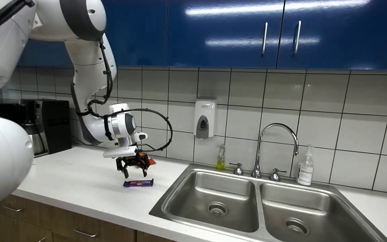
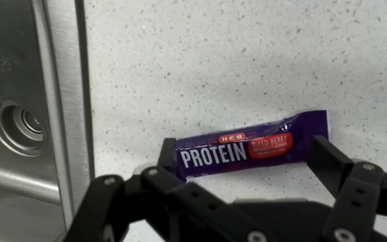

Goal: Pick up the object from the counter and put it in the sink

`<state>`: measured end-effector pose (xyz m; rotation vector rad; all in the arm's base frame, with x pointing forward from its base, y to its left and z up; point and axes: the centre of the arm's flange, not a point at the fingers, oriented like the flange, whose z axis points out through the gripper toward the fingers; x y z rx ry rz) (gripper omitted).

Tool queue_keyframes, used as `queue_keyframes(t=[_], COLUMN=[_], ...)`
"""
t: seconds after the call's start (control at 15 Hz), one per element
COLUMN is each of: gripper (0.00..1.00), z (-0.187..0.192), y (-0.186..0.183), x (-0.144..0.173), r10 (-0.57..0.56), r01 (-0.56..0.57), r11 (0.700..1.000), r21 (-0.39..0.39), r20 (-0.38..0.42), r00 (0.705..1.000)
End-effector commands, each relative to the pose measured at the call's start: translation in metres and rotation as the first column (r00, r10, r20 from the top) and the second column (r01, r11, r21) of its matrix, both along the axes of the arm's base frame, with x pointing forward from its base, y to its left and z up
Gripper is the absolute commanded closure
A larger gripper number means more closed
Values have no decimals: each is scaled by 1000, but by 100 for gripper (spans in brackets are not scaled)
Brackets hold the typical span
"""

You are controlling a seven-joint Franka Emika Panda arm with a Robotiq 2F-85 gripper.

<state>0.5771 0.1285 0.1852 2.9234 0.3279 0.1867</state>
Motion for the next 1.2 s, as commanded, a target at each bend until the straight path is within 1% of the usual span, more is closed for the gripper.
queue_keyframes(t=[0.0, 0.07, 0.73, 1.13], gripper=[0, 0, 0, 0], z=[-3, -2, -6, -5], y=[6, 2, 2, -6], x=[8, 2, 1, 0], r10=[-27, -1, -1, -64], r01=[27, 1, 1, 64], r11=[1000, 1000, 1000, 998], r21=[-14, -3, -5, 22], r20=[18, 1, -4, 1], r00=[999, 1000, 1000, 998])
